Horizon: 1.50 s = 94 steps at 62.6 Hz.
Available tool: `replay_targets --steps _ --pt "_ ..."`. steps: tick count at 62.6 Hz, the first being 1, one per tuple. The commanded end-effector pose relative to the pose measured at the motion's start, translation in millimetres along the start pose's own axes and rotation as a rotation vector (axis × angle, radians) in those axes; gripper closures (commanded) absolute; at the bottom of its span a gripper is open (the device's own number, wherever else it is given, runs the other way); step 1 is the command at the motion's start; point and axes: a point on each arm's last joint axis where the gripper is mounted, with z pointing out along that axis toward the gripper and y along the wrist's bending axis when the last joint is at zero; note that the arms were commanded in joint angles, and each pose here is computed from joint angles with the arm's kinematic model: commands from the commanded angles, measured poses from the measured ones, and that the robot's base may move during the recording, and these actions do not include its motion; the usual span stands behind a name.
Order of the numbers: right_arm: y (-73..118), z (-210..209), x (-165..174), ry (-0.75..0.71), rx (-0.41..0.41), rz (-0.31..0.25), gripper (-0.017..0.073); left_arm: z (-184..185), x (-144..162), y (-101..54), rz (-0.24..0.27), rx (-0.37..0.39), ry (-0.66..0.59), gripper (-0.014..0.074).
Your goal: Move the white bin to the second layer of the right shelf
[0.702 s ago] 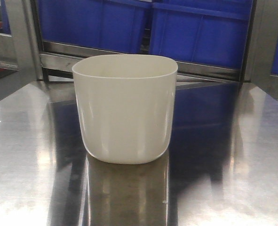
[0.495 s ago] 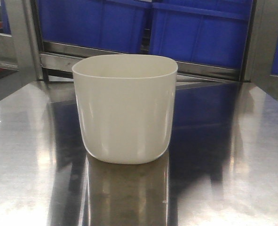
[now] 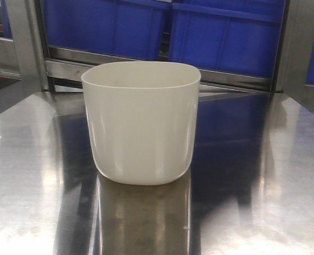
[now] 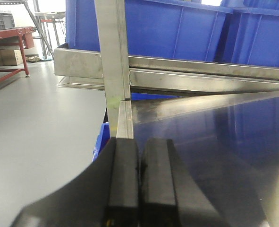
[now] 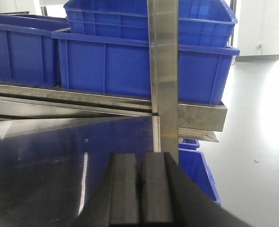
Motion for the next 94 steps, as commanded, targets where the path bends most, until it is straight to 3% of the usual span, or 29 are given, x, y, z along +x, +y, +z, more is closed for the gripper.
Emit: replay_targets --steps 1,54,66,81,94 --pt "2.2 -3 -15 -0.125 -0.018 -0.009 0.0503 0 4 0.3 -0.009 -0.007 -0.062 0.0509" --pt "2.8 -3 -17 -0.152 -0.025 -0.006 0.0503 0 4 0.3 -0.009 -0.007 -0.062 0.0509" --pt "6.8 10 -34 -0.067 -0.057 0.127 0.0503 0 4 0.3 -0.009 -0.007 -0.062 0.0509" --pt "29.4 70 -96 0.146 -0.136 0.125 0.0503 0 4 0.3 -0.009 -0.007 -0.062 0.0509" --pt "74.8 140 -138 0.356 -0.247 0.095 0.0503 0 4 0.3 -0.009 -0.007 -0.062 0.0509"
